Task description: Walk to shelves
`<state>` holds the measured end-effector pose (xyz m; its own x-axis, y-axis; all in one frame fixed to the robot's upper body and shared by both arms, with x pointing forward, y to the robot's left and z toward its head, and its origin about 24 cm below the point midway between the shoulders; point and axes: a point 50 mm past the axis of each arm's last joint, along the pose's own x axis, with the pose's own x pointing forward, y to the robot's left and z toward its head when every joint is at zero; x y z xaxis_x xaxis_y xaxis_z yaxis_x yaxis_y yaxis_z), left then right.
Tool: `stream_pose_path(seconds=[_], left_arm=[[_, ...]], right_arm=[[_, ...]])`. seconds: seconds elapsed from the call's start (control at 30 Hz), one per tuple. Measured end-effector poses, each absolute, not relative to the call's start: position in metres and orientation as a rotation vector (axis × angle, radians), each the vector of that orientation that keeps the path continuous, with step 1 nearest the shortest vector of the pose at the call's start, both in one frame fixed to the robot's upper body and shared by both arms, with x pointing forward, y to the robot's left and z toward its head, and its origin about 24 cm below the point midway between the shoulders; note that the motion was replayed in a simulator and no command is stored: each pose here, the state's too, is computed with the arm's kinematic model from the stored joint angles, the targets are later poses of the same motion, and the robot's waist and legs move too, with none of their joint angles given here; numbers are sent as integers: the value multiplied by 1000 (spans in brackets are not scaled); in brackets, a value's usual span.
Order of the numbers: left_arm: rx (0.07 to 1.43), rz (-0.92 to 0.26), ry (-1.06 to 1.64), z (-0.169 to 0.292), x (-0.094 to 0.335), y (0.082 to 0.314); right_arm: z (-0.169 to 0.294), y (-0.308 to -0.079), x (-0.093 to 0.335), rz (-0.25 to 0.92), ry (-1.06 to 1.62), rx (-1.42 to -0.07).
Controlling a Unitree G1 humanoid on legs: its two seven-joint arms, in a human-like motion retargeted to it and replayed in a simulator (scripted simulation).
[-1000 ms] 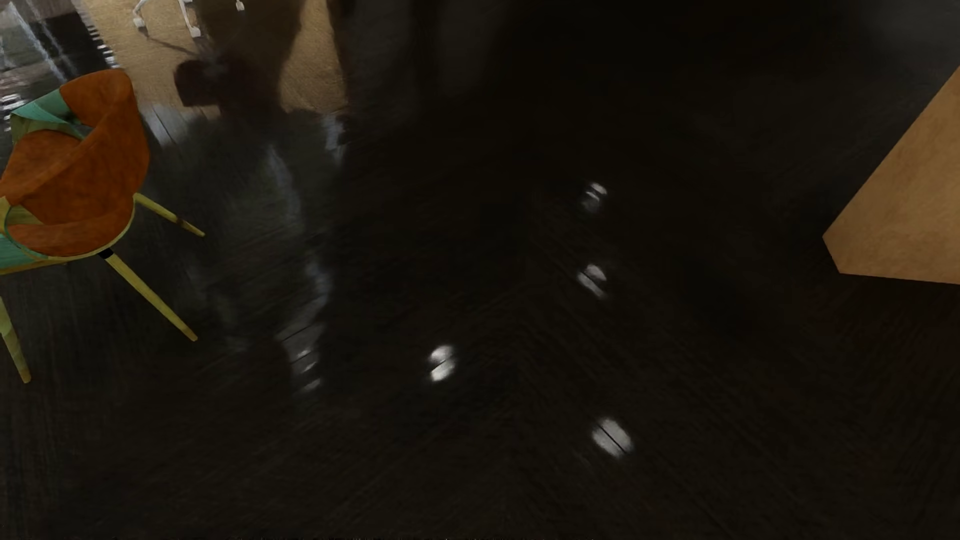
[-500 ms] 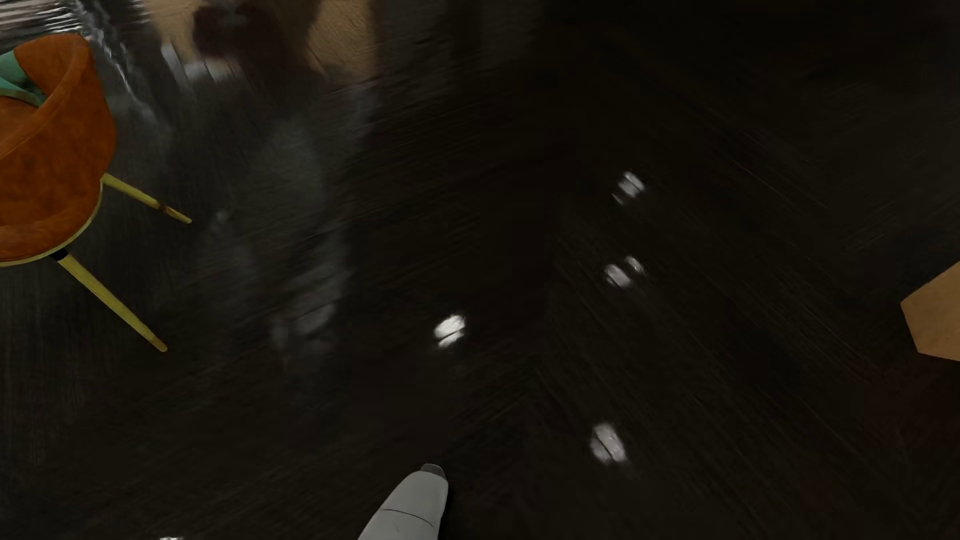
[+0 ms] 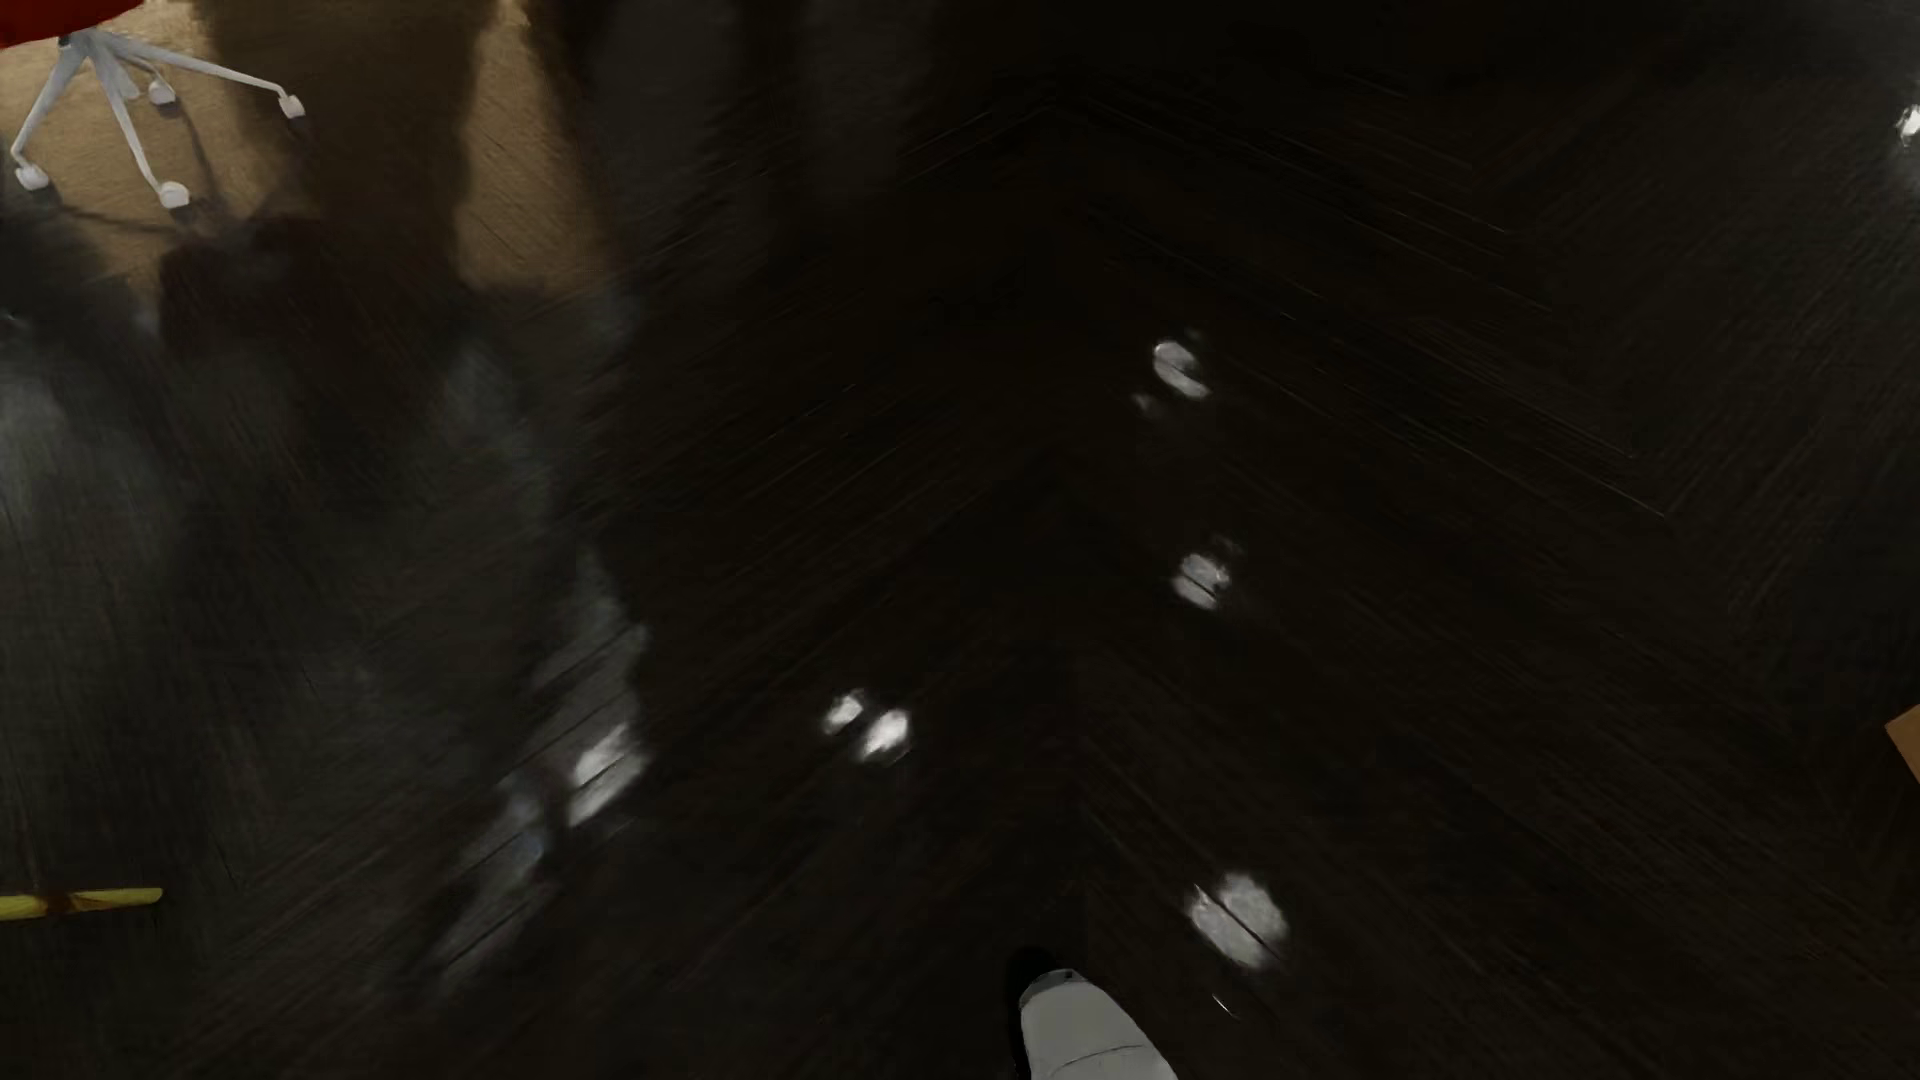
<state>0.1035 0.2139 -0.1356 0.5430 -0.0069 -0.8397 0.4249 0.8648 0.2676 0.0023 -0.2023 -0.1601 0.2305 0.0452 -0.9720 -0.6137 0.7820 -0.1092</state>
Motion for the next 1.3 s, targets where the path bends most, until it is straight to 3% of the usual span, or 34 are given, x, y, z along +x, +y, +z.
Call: stream_pose_path(seconds=[0.13,0.17,0.33,0.43,0.53,0.63,0.7,0.73,0.77,0.8,0.87,1.0,1.1,1.13,1.2,1.3], left_arm=[[461,-266,1133,-152,59,216],[443,-254,1152,-153,50,216],[456,-260,1258,-156,16,224],[444,-247,1289,-157,4,226],[445,-251,1344,-159,-10,227],[454,-246,1439,-162,-31,231],[431,-229,1385,-161,-18,227],[427,-234,1336,-161,-4,223],[429,-244,1279,-158,9,220],[425,-233,1233,-155,20,221],[418,-227,1116,-147,50,217],[443,-172,953,-129,104,228],[407,-119,1035,-138,82,234],[428,-165,1123,-147,61,231],[434,-201,1180,-151,40,228],[453,-237,1296,-155,1,232]], right_arm=[[-164,-201,0,504,1298,-554],[-164,-204,7,438,1293,-525],[-148,-202,72,437,1058,-555],[-128,-208,121,378,900,-567],[-120,-211,137,322,850,-542],[-145,-211,89,302,1037,-491],[-154,-205,67,371,1115,-517],[-157,-204,58,344,1151,-486],[-156,-199,48,394,1147,-497],[-162,-201,31,346,1226,-459],[-163,-201,5,417,1281,-491],[-162,-199,-14,453,1321,-495],[-162,-202,-28,459,1366,-500],[-163,-212,-29,430,1392,-515],[-163,-222,-8,345,1358,-507],[-153,-222,42,349,1179,-533]])
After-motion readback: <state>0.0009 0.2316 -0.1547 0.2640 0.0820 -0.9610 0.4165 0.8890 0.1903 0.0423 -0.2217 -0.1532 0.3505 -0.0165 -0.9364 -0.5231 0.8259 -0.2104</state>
